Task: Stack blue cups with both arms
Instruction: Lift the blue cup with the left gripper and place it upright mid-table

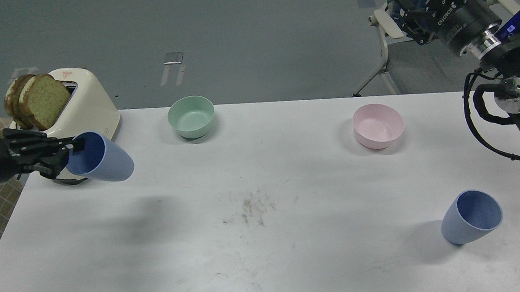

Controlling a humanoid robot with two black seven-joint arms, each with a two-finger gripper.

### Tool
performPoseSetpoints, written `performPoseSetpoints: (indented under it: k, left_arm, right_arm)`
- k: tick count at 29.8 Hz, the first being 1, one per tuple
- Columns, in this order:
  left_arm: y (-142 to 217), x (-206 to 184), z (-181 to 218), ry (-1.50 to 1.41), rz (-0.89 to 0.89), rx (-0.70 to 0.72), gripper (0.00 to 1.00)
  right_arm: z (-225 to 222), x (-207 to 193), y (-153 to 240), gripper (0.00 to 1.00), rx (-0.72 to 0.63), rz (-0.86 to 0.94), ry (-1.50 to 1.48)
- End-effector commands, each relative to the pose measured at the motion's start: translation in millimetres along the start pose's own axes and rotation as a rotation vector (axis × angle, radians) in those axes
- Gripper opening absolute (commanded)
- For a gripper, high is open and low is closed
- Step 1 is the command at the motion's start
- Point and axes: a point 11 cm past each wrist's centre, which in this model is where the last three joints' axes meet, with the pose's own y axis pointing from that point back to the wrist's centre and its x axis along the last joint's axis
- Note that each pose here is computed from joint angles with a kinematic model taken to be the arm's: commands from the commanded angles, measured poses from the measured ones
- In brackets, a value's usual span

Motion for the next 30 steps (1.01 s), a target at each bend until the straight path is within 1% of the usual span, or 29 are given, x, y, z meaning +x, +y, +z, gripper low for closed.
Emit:
performPoseSetpoints:
  k: [1,4,6,8,10,16,21,27,30]
  left_arm:
    - [-40,26,30,-0.097,-0.050,-0.106,0.00]
    - [-72,40,57,-0.129,-0.060,-0.200,0.00]
    - [-84,44,69,-0.138,-0.059,-0.236,0.00]
    - [-110,48,91,-0.149,-0.067,-0.304,0.00]
    - [-128,51,107,-0.159,-0.080,-0.348,0.00]
    - [-167,48,133,-0.250,-0.147,-0.383,0.00]
    - [-184,49,144,-0.251,-0.178,-0.398,0.00]
    - [-186,40,144,-0.257,-0.251,-0.385,0.00]
    - [-187,36,146,-0.251,-0.256,-0.391,0.00]
  right_arm:
    - [-17,-5,-12,1.00,0.027,-0.022,0.022]
    - [-35,-10,-24,1.00,0.049,-0.042,0.051]
    - [-40,-14,-29,1.00,0.049,-0.059,0.067]
    - [-50,-24,-39,1.00,0.044,-0.096,0.105]
    - [-56,-30,-45,1.00,0.040,-0.117,0.128]
    - [-68,-38,-54,1.00,0.054,-0.141,0.148]
    - [-66,-38,-54,1.00,0.051,-0.141,0.148]
    - [-58,-37,-51,1.00,0.029,-0.141,0.151]
    - [-56,-37,-51,1.00,0.026,-0.142,0.150]
